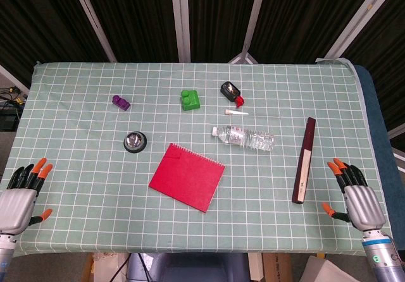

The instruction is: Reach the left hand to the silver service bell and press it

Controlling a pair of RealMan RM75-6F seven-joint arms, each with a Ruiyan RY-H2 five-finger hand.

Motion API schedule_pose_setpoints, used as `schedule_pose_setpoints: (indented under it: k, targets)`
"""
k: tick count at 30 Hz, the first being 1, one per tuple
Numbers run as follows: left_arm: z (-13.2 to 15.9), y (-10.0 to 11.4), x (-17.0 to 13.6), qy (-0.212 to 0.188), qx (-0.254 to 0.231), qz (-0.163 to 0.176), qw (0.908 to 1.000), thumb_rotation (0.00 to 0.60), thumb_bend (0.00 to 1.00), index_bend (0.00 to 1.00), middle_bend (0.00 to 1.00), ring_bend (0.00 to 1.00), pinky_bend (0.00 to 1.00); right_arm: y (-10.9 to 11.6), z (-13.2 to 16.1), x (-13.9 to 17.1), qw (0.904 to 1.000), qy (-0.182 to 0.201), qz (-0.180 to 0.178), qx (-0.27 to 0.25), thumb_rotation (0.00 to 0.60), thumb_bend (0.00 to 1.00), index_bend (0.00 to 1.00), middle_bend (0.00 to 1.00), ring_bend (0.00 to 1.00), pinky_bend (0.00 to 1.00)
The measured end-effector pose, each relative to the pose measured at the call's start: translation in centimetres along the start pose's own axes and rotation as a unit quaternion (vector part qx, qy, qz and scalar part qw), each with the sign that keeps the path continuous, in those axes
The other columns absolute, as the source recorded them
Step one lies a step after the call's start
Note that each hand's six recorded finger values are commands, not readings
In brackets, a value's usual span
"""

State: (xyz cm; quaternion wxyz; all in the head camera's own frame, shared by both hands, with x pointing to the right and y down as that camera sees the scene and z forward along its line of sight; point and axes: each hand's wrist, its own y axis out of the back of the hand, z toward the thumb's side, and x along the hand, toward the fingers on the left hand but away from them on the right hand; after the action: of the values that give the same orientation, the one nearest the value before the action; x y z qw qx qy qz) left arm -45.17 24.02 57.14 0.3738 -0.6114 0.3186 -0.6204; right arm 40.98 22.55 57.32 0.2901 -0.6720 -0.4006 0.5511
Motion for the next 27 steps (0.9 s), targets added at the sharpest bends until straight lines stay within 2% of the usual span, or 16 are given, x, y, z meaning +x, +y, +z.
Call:
schedule_pose_setpoints:
  k: [22,27]
  targets:
    - [0.3,-0.39,0.31,-0.006,0.007,-0.008,0.9999,0.6,0.16,0.0,0.0,0.0,0.0,0.16,-0.36,0.15,1.0,-0.005,-0.003,0.003,0.6,0.29,0.0,0.0,0.0,0.0]
    - [0.68,-0.22,0.75,-0.01,0.014,-0.004,0.9998,0.6,0.21,0.0,0.0,0.0,0.0,0.2,-0.39,0.18,1.0,-0.005,-0.002,-0.001,0.6,0.29,0.0,0.0,0.0,0.0]
